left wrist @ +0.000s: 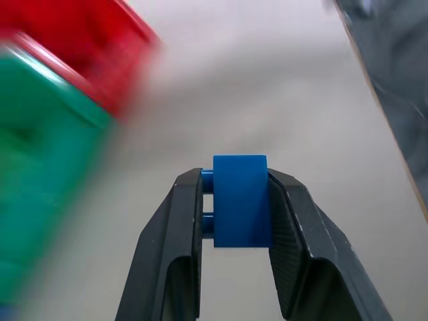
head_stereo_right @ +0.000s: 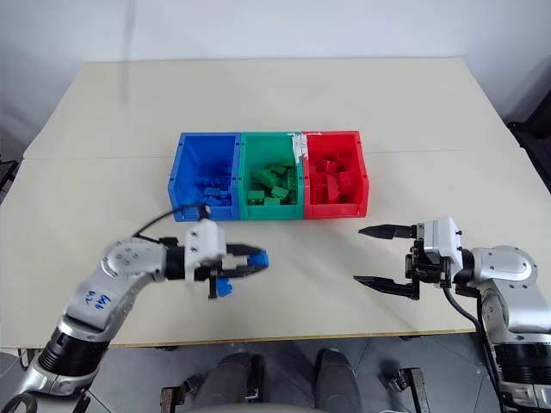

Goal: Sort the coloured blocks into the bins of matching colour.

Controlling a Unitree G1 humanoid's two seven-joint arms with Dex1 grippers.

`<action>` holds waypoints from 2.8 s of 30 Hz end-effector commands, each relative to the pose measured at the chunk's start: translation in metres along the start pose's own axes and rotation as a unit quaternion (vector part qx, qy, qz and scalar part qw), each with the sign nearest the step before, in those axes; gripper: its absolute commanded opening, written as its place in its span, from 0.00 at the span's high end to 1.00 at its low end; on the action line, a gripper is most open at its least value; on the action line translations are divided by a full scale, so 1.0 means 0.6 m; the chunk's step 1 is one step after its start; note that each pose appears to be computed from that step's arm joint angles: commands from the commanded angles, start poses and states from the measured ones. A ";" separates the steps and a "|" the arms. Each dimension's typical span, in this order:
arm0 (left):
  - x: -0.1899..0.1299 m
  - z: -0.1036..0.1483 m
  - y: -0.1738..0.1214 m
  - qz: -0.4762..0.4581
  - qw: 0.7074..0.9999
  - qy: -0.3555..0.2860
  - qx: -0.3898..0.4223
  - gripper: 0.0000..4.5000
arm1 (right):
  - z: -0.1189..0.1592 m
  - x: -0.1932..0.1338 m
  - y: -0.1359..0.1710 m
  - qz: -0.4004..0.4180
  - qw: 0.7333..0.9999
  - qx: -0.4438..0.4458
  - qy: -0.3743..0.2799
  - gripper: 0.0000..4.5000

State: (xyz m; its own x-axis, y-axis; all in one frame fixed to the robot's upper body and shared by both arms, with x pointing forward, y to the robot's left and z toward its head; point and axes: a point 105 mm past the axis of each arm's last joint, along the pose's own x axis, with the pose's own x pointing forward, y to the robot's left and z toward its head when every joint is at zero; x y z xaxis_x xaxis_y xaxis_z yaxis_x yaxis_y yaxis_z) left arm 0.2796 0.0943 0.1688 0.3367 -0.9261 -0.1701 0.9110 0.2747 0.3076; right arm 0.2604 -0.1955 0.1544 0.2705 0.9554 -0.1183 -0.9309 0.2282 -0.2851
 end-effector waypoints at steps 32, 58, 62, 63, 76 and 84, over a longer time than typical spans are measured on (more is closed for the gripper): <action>-0.302 -0.047 0.067 0.183 0.979 0.086 0.031 0.01 | 0.011 0.029 -0.031 0.020 0.998 -0.027 -0.054 0.00; -0.073 -0.123 -0.060 -0.021 0.992 0.123 0.013 0.01 | 0.006 0.006 -0.013 0.023 0.999 -0.028 -0.021 0.00; -0.062 -0.129 -0.085 -0.026 0.991 0.134 0.004 0.01 | 0.012 0.003 -0.012 0.006 0.999 -0.029 -0.024 0.00; -0.064 -0.132 -0.090 -0.031 0.990 0.135 -0.003 0.01 | 0.012 0.003 -0.010 0.005 0.999 -0.029 -0.023 0.00; -0.081 -0.158 -0.085 -0.017 0.986 0.163 -0.019 0.61 | 0.010 0.014 -0.013 0.000 0.999 -0.033 -0.029 0.00; -0.075 -0.038 0.031 0.117 0.993 -0.018 -0.020 0.66 | 0.009 0.021 -0.015 0.002 0.999 -0.033 -0.032 0.00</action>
State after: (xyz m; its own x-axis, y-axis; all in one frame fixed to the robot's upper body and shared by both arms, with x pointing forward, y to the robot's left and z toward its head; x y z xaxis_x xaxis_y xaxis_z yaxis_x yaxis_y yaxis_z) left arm 0.2778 0.1376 0.1396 0.4745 -0.8701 -0.1333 0.8626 0.4293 0.2676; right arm 0.2710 -0.1845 0.1532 0.2457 0.9663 -0.0771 -0.9275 0.2112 -0.3085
